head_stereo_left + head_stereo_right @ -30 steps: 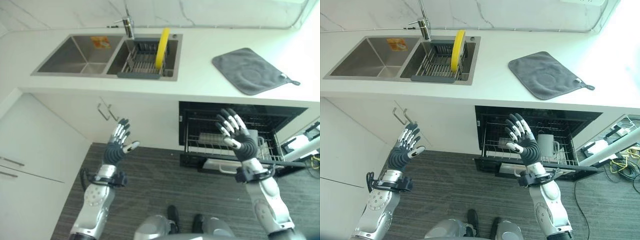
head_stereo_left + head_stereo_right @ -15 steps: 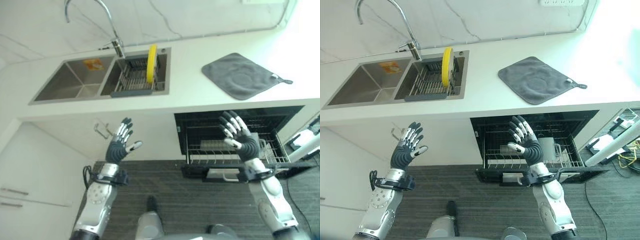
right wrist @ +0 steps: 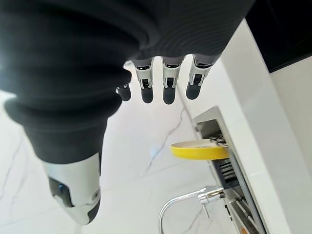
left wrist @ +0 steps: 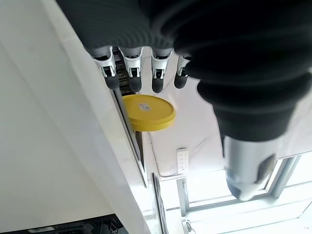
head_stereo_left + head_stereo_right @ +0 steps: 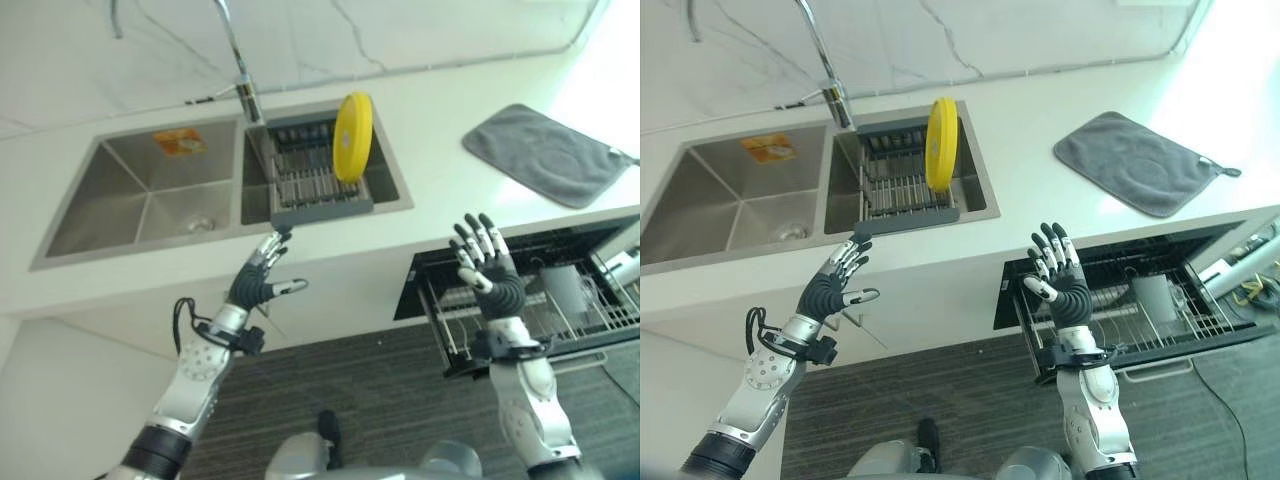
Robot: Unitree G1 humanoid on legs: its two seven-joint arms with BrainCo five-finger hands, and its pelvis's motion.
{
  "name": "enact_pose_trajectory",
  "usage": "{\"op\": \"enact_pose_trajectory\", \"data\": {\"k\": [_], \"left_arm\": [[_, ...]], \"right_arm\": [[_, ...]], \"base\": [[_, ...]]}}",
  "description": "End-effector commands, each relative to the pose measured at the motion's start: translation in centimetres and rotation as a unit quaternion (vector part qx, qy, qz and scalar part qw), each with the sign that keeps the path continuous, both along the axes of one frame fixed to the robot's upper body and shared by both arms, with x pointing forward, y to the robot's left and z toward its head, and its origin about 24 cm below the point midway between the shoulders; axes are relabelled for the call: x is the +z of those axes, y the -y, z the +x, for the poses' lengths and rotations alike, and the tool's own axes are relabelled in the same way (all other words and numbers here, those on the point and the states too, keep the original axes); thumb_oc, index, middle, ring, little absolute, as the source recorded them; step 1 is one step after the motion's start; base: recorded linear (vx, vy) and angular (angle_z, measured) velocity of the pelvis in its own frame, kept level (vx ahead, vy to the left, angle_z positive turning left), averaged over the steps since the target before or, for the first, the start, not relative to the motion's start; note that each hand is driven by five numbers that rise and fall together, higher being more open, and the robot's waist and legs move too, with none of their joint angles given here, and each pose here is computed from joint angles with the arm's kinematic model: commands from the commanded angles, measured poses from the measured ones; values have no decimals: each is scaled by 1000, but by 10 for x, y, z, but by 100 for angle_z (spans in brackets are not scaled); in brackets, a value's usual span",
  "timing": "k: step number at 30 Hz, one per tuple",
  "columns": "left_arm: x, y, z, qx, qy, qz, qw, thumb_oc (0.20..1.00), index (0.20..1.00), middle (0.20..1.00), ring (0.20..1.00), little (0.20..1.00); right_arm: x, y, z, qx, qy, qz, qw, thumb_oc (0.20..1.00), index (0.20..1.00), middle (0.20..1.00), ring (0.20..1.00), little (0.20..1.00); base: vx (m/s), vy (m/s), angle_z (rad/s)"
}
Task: Place the dishes in the dishwasher.
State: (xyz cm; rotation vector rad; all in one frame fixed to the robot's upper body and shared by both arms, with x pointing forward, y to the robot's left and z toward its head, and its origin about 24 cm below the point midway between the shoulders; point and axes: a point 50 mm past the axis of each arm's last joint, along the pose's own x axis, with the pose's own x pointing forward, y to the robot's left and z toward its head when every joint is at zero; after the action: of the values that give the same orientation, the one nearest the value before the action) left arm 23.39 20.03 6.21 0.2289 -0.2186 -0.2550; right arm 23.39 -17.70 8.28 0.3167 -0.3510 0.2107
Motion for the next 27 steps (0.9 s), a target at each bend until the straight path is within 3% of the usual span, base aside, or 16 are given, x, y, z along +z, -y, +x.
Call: {"op": "enact_pose_trajectory", "data": {"k": [1, 8, 13, 20, 27], "left_arm": [[31, 2, 0, 13, 92, -14, 996, 1000, 1000, 1000, 1000, 1000], [28, 6, -2, 31, 93, -25, 995, 1000, 1000, 1000, 1000, 1000], [22, 11, -5, 35, 85, -28, 995, 1000, 1000, 1000, 1000, 1000], [17, 9, -12, 71, 100, -48, 991, 1000, 1000, 1000, 1000, 1000], [27, 9, -11, 97, 143, -54, 984, 1000, 1000, 1000, 1000, 1000]], "right_arm": [[26, 5, 1, 15, 65, -35, 997, 1000, 1000, 1000, 1000, 1000], [31, 1, 2, 8, 87, -36, 996, 1000, 1000, 1000, 1000, 1000], [34, 10, 5, -43, 84, -32, 995, 1000, 1000, 1000, 1000, 1000], [36, 6, 8, 3, 83, -85, 993, 1000, 1000, 1000, 1000, 1000], [46, -7, 9, 10, 118, -104, 987, 1000, 1000, 1000, 1000, 1000]], "base": [[-59, 1, -122], [-40, -98, -28], [-13, -149, -8], [17, -90, -19], [127, 170, -16]]}}
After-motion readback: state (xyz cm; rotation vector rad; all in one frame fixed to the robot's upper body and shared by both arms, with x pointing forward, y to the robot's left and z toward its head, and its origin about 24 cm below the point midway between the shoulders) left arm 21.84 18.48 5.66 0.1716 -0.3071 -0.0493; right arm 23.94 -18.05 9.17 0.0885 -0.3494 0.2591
